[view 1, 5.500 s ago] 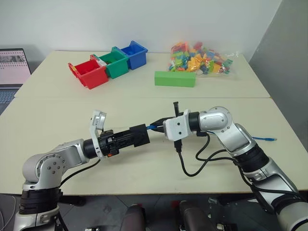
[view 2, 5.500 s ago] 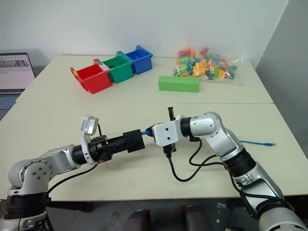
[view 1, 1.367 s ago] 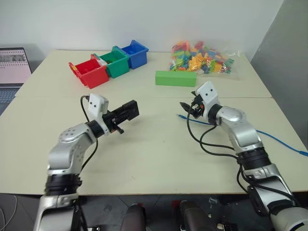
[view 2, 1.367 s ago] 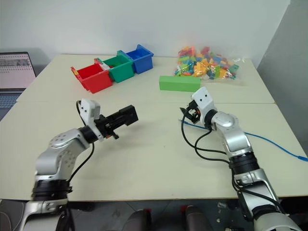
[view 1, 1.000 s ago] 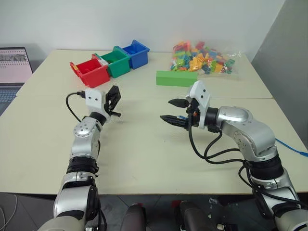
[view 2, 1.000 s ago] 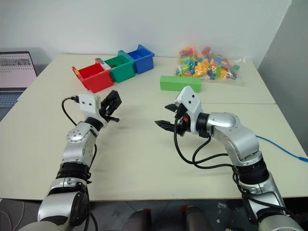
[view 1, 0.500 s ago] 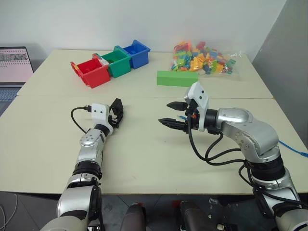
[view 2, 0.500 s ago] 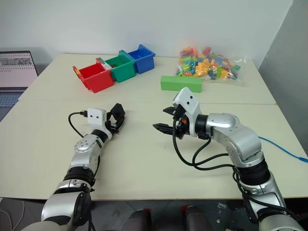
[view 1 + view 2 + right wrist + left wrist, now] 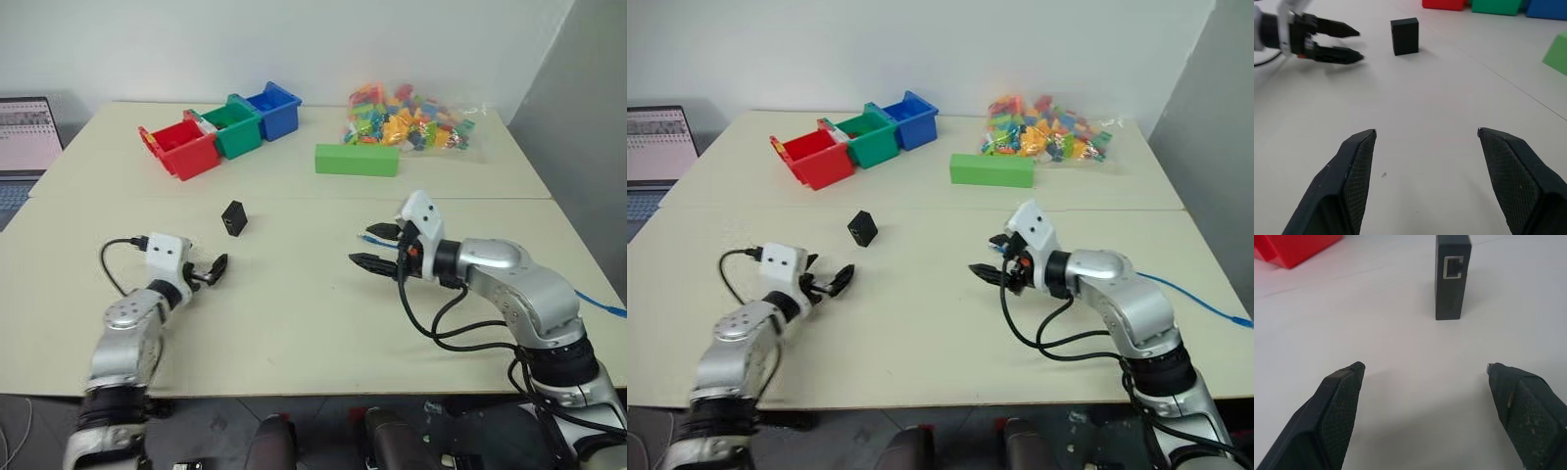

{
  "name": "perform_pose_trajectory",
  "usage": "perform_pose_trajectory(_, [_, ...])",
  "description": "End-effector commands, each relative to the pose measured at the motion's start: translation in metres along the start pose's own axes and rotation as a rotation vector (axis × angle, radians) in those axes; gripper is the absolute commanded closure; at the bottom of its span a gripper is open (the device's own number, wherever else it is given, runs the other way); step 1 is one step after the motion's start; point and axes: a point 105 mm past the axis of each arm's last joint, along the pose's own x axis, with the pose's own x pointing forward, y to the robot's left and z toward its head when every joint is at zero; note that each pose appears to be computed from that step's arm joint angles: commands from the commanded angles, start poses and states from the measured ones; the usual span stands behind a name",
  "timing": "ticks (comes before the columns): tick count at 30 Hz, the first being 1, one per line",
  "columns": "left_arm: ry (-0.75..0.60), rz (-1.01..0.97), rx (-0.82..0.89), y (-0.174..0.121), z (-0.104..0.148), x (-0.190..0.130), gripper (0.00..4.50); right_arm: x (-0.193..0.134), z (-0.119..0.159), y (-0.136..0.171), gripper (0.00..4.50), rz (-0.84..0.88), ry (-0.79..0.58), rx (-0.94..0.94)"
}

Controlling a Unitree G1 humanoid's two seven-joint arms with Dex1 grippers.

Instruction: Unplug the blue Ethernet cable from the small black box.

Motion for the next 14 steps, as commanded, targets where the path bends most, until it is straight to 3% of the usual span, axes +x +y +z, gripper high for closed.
perform_pose_trajectory(1, [-0.055, -0.181, 0.067, -0.005, 0.039, -0.024, 0.23, -0.028, 0.014, -0.014, 1.00, -0.027, -0.074, -0.068])
perform_pose_trajectory(7, [0.012, -0.332, 0.105, -0.006, 0.062, -0.045, 0.23, -0.055, 0.009, -0.023, 1.00, 0.023, -0.029, -0.091])
perform_pose_trajectory(14, [0.019, -0.380, 0.090, -0.006, 0.071, -0.048, 0.23, -0.064, 0.013, -0.035, 1.00, -0.007, -0.015, -0.122])
